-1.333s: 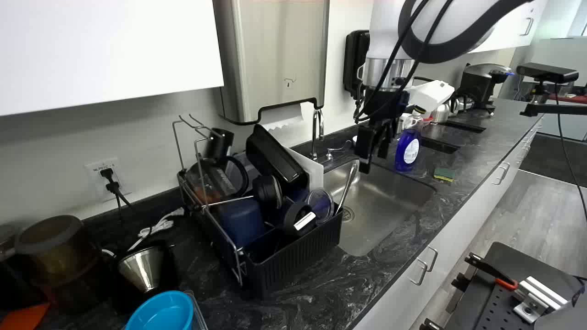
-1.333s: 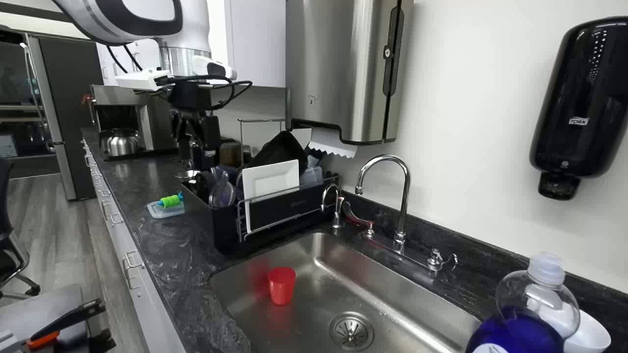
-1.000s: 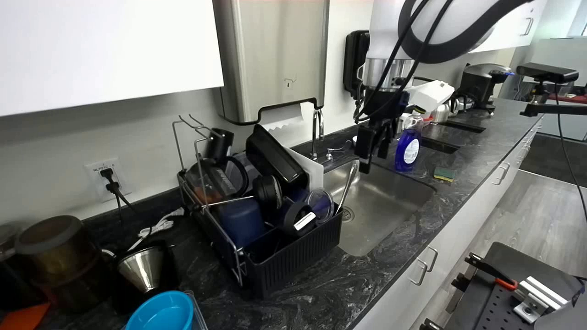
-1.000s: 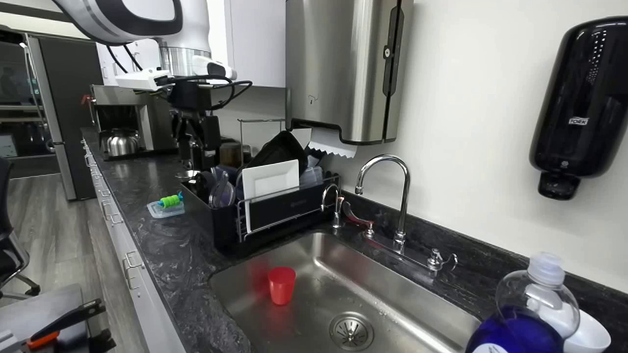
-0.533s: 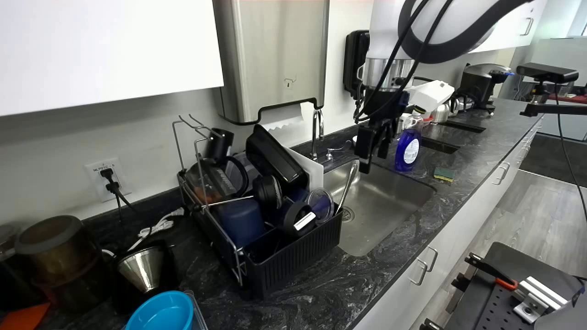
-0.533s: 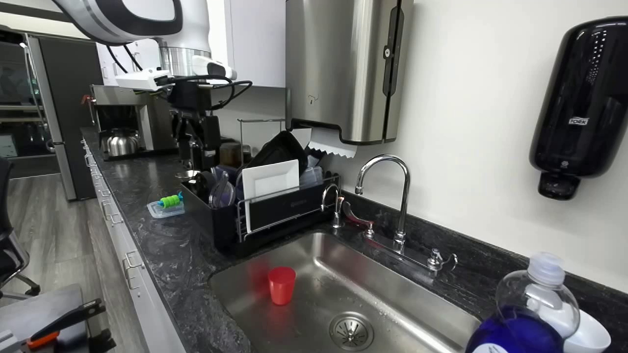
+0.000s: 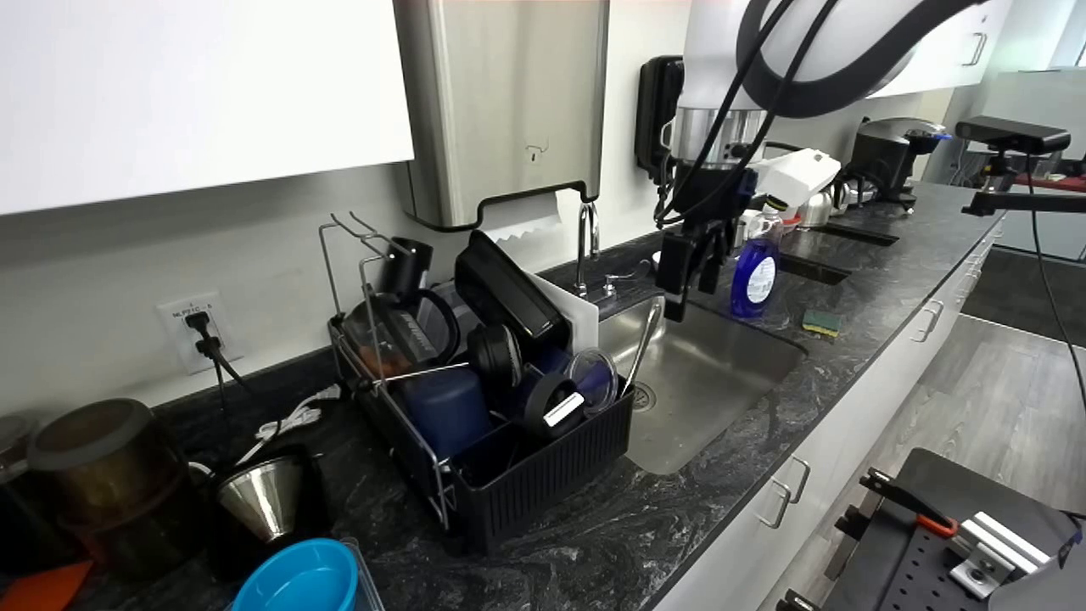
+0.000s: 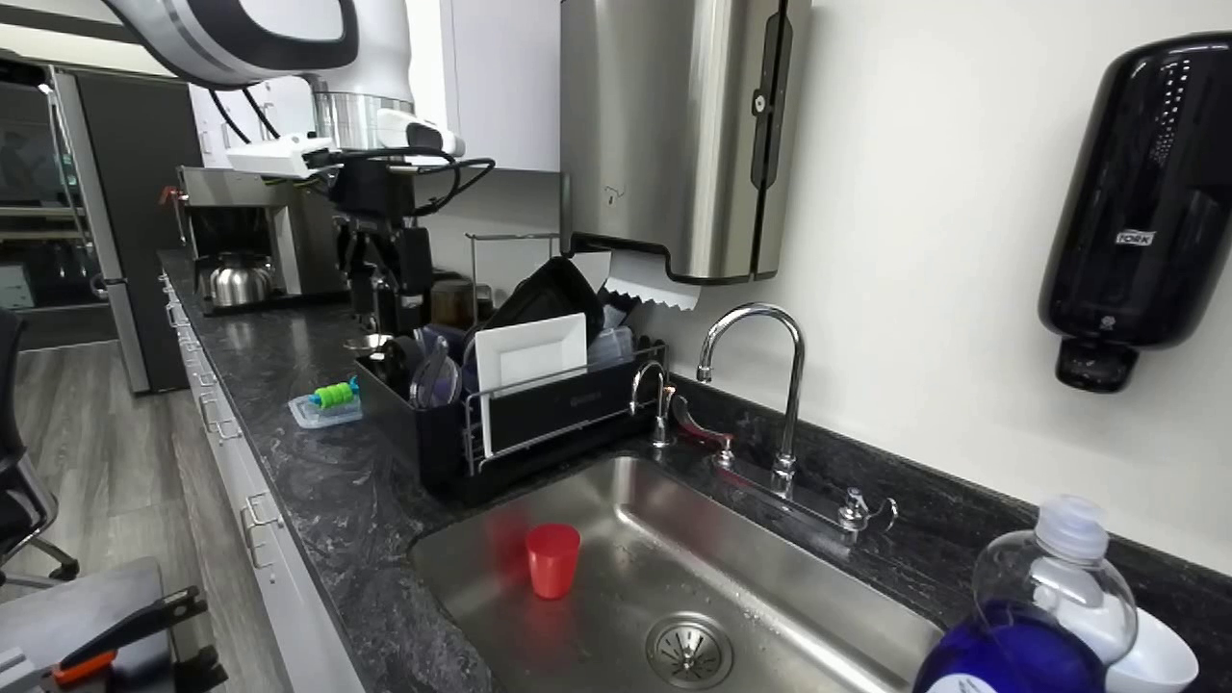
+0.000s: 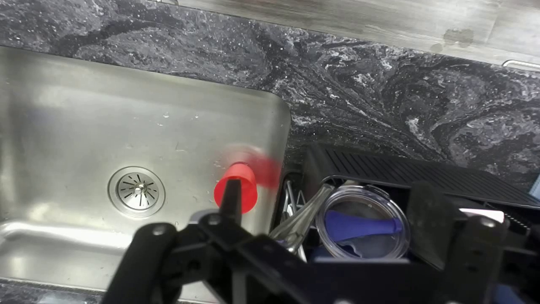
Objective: Put the butter knife in the sink then open and close the tap
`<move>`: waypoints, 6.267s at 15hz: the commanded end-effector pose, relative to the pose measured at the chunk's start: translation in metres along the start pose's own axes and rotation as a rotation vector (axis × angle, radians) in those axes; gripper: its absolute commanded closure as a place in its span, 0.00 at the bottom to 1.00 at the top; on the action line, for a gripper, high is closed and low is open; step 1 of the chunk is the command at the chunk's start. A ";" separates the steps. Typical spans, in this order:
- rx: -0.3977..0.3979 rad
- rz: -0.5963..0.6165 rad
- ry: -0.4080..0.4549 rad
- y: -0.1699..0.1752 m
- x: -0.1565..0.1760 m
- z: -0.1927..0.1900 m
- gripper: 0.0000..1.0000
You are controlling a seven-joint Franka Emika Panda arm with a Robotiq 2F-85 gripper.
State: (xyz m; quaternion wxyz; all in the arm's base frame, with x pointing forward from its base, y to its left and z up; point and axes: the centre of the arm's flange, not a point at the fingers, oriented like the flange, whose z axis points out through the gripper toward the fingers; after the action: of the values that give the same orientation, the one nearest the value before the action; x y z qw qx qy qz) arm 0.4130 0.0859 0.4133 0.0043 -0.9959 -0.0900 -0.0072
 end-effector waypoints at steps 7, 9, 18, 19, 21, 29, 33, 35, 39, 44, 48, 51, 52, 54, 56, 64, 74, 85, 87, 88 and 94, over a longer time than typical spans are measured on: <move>0.119 -0.098 0.018 0.029 -0.005 0.008 0.00; 0.143 -0.112 0.025 0.043 -0.007 0.009 0.00; 0.246 -0.207 0.126 0.103 -0.007 0.015 0.00; 0.264 -0.217 0.146 0.108 -0.006 0.017 0.00; 0.311 -0.246 0.179 0.119 -0.004 0.023 0.00; 0.567 -0.477 0.320 0.147 -0.005 0.052 0.00; 0.631 -0.596 0.374 0.158 -0.009 0.061 0.00; 0.641 -0.642 0.393 0.166 -0.011 0.065 0.00; 0.641 -0.618 0.390 0.175 -0.004 0.080 0.00; 0.618 -0.635 0.387 0.170 -0.016 0.073 0.00; 0.617 -0.635 0.388 0.170 -0.016 0.072 0.00; 0.616 -0.635 0.388 0.170 -0.016 0.072 0.00; 0.616 -0.635 0.388 0.170 -0.016 0.072 0.00; 0.618 -0.658 0.402 0.169 -0.016 0.074 0.00; 0.615 -0.690 0.421 0.166 -0.015 0.076 0.00; 0.593 -0.866 0.568 0.174 -0.019 0.091 0.00; 0.600 -0.996 0.754 0.187 -0.019 0.123 0.00; 0.719 -0.994 0.936 0.184 -0.004 0.140 0.00; 0.729 -0.984 0.958 0.186 -0.003 0.144 0.00; 0.735 -0.982 0.967 0.186 -0.004 0.147 0.00; 0.761 -0.989 0.986 0.182 -0.004 0.165 0.00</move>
State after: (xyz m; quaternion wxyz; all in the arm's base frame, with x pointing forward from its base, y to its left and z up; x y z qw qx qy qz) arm 0.4381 -0.0929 0.2556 0.3730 -0.6697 -0.5030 -0.3993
